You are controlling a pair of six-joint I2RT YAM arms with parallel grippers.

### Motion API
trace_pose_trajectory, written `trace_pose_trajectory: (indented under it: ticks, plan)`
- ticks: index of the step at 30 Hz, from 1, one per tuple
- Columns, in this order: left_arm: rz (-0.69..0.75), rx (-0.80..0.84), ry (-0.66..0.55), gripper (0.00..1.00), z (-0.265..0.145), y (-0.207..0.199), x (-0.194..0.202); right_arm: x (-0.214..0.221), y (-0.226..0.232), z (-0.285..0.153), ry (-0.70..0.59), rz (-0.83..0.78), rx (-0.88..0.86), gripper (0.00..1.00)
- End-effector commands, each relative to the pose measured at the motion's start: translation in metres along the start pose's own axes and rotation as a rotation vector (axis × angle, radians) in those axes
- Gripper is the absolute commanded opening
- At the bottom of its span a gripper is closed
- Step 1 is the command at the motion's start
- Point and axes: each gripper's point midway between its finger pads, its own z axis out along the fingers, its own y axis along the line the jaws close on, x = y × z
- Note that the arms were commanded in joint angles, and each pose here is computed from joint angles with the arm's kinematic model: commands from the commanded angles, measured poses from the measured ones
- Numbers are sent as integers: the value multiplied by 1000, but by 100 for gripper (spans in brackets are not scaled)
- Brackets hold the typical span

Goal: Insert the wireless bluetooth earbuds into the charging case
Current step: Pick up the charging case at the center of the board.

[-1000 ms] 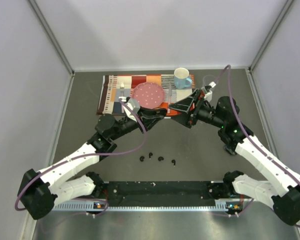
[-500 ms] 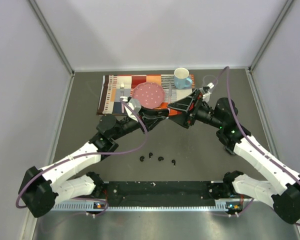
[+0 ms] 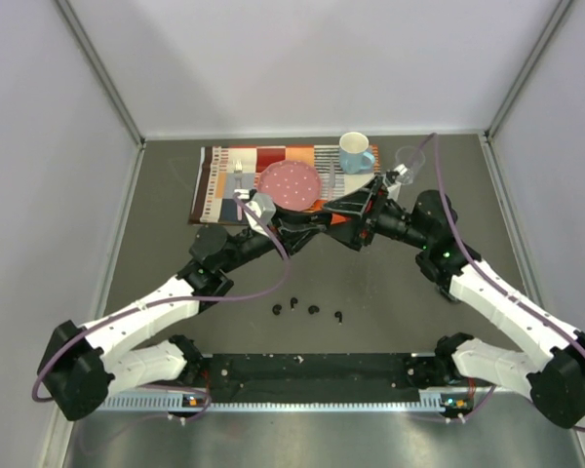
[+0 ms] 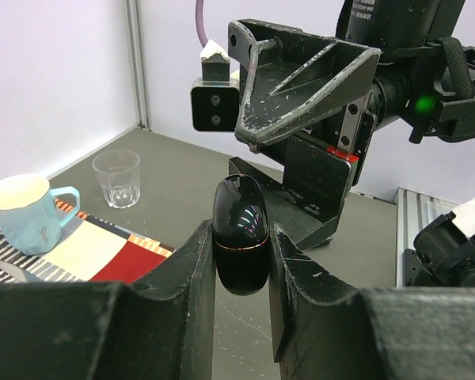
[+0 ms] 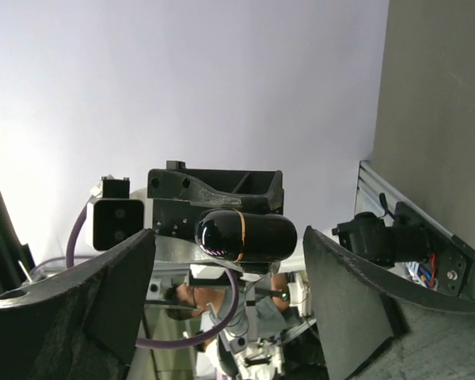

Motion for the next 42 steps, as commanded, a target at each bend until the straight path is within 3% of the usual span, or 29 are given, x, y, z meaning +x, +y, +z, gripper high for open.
trace_pose_trajectory:
  ticks: [1, 6, 13, 15, 16, 18, 20, 21, 24, 28, 31, 38, 42]
  plan:
    - [42, -1, -62, 0, 5, 1, -12, 11, 10, 4, 60, 24, -50, 70]
    - [47, -10, -68, 0, 9, 4, -15, 12, 7, 7, 68, 42, -51, 59]
    - [41, 6, -65, 0, 9, 1, -13, 10, 4, 7, 60, 49, -63, 24]
    - [37, 10, -64, 0, 9, 0, -12, 10, 3, 7, 60, 50, -63, 21]
    - [33, 13, -63, 0, 9, -1, -12, 10, 4, 7, 58, 49, -66, 14]
    - [26, 11, -63, 11, 8, 0, -11, 10, 3, 7, 55, 49, -66, 10]
    - [13, 7, -64, 13, 8, 0, -10, 9, 4, 6, 50, 46, -73, 4]
    - [4, 5, -64, 23, 8, 0, -10, 9, 5, 6, 47, 45, -77, 2]
    - [-19, -1, -63, 41, 8, 1, -7, 9, 8, 5, 45, 42, -92, 0]
    - [-39, -7, -79, 53, 7, 1, -7, 9, 10, 4, 44, 40, -100, 0]
    - [-38, -7, -105, 57, 6, 1, -9, 9, 13, 3, 42, 44, -118, 0]
    - [-39, -3, -132, 56, 7, 1, -9, 10, 14, 2, 44, 68, -136, 0]
    - [-36, 5, -145, 46, 9, 1, -13, 10, 12, 2, 49, 75, -131, 0]
